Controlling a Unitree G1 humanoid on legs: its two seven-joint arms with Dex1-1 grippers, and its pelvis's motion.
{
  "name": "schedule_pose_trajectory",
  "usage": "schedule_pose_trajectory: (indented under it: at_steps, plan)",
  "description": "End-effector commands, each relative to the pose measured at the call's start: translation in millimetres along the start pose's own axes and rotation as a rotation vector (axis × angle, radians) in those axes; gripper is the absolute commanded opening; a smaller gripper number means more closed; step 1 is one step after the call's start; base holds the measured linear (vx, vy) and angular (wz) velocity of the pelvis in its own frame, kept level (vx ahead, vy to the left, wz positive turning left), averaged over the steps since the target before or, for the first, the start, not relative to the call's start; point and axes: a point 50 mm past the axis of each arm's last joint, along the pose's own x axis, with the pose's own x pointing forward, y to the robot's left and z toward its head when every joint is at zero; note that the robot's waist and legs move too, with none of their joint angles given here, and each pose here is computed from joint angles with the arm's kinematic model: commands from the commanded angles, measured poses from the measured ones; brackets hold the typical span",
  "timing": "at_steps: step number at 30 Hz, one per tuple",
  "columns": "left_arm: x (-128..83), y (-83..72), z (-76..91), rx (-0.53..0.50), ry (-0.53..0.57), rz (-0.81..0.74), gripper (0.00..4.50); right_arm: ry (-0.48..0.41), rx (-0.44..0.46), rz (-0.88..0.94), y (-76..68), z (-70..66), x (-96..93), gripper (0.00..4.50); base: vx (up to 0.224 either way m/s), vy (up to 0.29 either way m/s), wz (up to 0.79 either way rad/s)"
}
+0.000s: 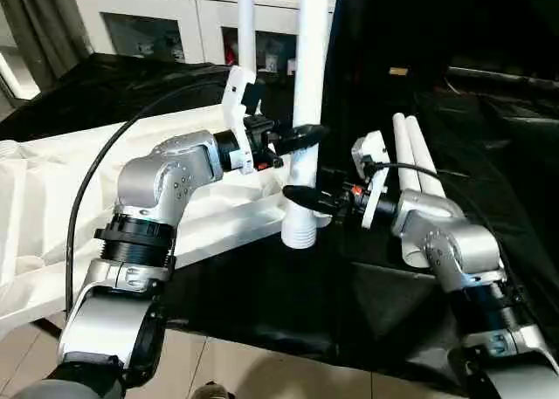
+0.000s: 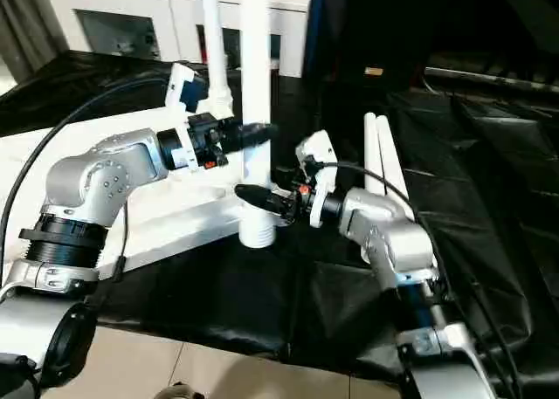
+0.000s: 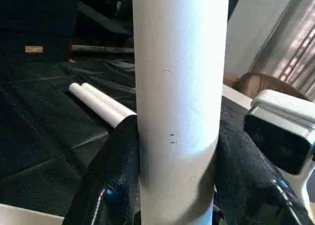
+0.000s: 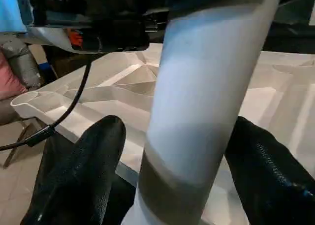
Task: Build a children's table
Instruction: Insert table leg to table base
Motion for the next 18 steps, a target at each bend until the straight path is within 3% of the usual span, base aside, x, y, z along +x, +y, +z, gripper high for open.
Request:
schedule_pose_trajectory:
  at_steps: [1,4,11,18]
  plan:
    - [5,-6.3,15.4,0.066,-0.029,-0.017,1.83,0.008,-0.036,0.014,2.3,6.0,0.9,3.33,0.000,0.000,0.00]
    - [5,-6.3,16.1,0.069,-0.034,-0.017,1.83,0.013,-0.034,0.019,2.8,5.8,1.3,3.33,0.000,0.000,0.00]
    - [7,-10.3,20.8,0.088,-0.036,-0.051,1.83,0.162,-0.011,0.067,2.6,-9.4,-2.7,3.33,0.000,0.000,0.00]
    - [7,-15.1,20.0,0.087,-0.034,-0.084,1.83,0.136,0.019,0.063,1.5,-5.8,0.8,3.33,0.000,0.000,0.00]
